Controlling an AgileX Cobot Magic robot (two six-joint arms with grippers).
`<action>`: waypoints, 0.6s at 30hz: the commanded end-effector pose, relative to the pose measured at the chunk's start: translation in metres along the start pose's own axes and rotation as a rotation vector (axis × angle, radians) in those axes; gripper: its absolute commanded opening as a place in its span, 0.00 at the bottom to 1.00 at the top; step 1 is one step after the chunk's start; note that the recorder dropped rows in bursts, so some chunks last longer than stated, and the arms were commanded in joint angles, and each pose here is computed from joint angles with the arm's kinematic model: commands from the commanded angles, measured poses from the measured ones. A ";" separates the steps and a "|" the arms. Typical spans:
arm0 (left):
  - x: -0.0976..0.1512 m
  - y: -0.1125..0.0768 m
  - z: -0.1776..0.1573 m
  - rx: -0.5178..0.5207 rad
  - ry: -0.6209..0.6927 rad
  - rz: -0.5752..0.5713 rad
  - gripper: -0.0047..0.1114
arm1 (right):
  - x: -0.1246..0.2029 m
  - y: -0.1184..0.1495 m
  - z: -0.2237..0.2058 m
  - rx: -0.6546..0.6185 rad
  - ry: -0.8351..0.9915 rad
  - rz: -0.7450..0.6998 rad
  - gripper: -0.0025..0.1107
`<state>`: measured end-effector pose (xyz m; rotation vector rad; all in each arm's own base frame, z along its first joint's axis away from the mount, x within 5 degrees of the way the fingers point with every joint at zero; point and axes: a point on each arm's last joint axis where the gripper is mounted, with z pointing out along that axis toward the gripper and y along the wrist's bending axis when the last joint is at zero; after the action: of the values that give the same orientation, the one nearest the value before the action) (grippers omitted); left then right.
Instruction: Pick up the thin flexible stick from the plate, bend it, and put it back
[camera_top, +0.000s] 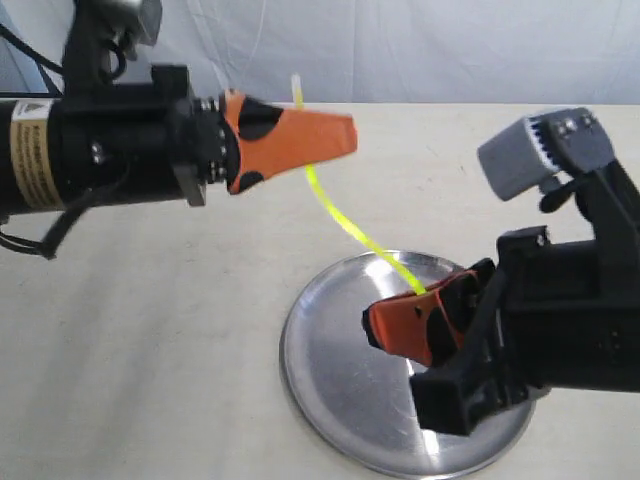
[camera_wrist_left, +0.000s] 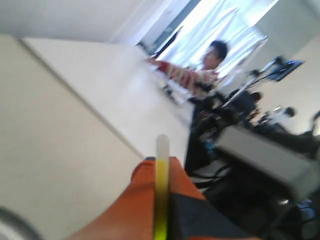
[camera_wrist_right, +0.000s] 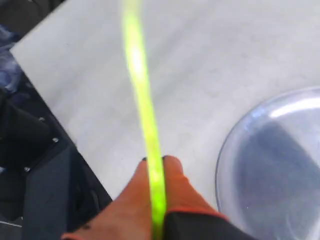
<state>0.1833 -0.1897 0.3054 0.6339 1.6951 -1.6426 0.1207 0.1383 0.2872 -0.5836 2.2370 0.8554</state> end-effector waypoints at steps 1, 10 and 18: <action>-0.011 -0.015 0.002 0.122 -0.079 0.008 0.04 | 0.000 -0.001 0.021 0.004 0.035 0.056 0.01; 0.016 0.040 -0.010 -0.449 0.262 0.296 0.04 | -0.004 0.024 0.026 -0.167 -0.046 -0.032 0.01; 0.028 0.011 -0.003 -0.117 0.253 0.010 0.04 | -0.013 0.021 -0.003 -0.098 -0.189 -0.096 0.01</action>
<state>0.1819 -0.1855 0.2707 0.8261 2.0026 -1.3107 0.1154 0.1587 0.2995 -0.6414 2.0333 0.9829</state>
